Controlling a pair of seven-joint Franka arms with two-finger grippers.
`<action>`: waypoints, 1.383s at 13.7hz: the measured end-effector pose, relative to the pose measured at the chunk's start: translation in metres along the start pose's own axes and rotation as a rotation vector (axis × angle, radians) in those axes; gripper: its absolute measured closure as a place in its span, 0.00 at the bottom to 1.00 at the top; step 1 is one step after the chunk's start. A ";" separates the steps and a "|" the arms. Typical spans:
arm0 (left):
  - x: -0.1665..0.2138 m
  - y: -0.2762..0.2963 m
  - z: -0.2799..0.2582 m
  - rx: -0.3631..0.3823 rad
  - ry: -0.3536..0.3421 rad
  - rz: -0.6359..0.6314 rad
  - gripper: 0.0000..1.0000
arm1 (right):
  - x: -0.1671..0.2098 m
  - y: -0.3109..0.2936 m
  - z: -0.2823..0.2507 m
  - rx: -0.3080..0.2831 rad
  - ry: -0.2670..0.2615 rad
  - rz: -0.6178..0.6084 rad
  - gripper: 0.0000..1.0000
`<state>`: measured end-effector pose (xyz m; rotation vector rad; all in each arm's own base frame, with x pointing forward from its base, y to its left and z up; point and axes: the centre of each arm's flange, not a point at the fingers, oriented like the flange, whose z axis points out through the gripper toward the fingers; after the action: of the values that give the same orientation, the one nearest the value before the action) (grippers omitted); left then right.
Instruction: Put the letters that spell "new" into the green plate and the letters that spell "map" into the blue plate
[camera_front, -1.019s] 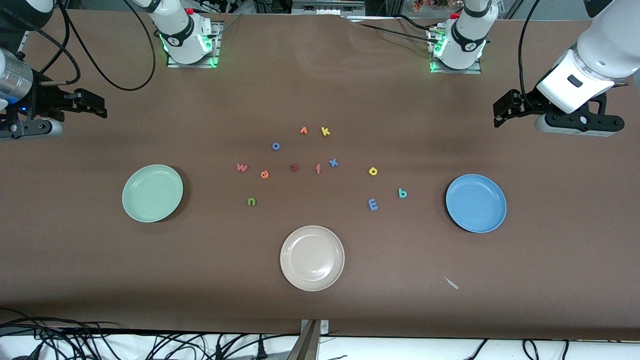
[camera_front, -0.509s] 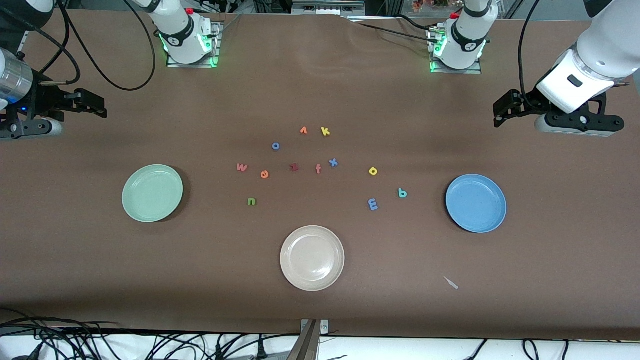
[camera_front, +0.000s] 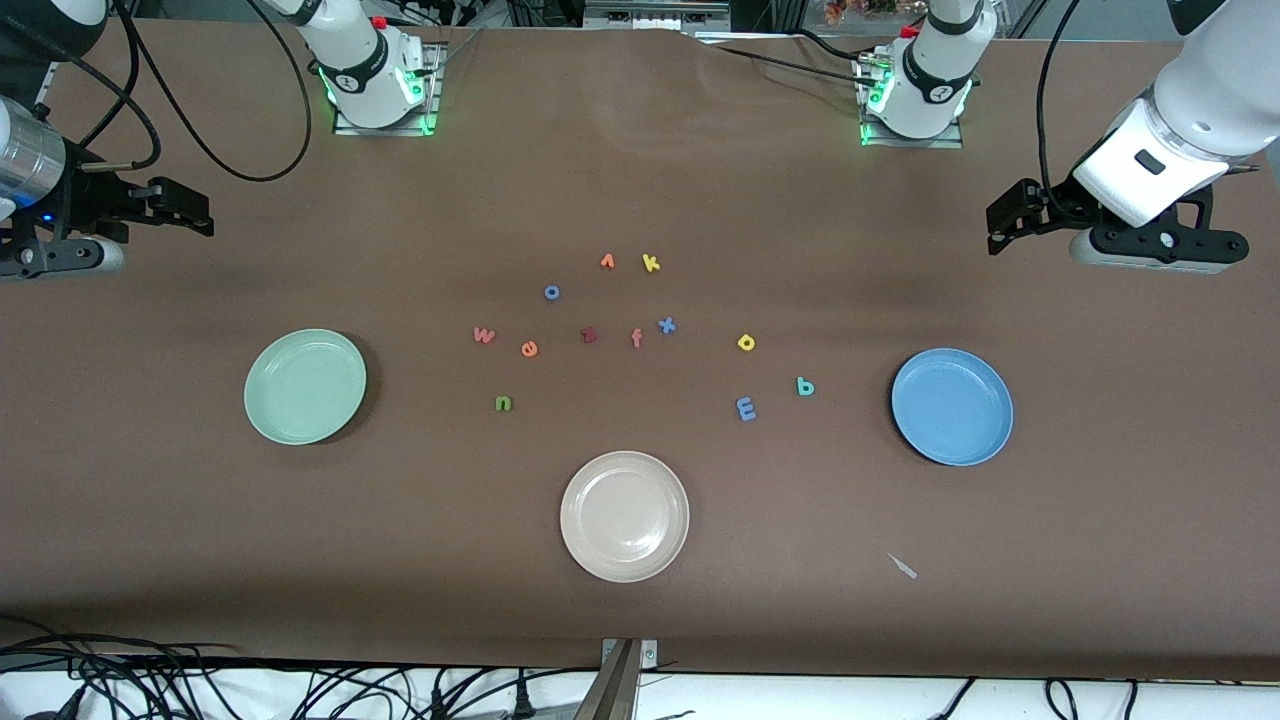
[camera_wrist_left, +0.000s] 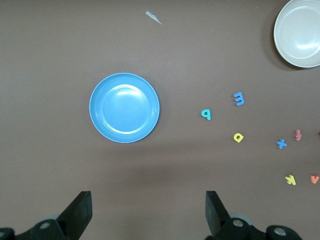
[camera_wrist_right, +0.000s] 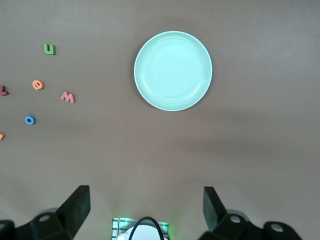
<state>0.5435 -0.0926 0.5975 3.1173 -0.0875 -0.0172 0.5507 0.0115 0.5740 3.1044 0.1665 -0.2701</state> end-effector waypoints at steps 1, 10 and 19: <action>0.000 0.000 0.000 0.000 0.000 0.000 0.00 | 0.000 0.000 0.000 0.000 0.000 0.001 0.00; 0.000 0.000 0.000 0.000 0.000 0.000 0.00 | 0.001 0.001 -0.001 -0.001 0.012 0.002 0.00; 0.000 0.000 0.000 0.000 -0.001 0.001 0.00 | 0.010 0.003 -0.008 -0.007 0.091 0.004 0.00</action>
<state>0.5433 -0.0929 0.5974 3.1174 -0.0886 -0.0184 0.5618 0.0101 0.5802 3.1112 0.1630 -0.1276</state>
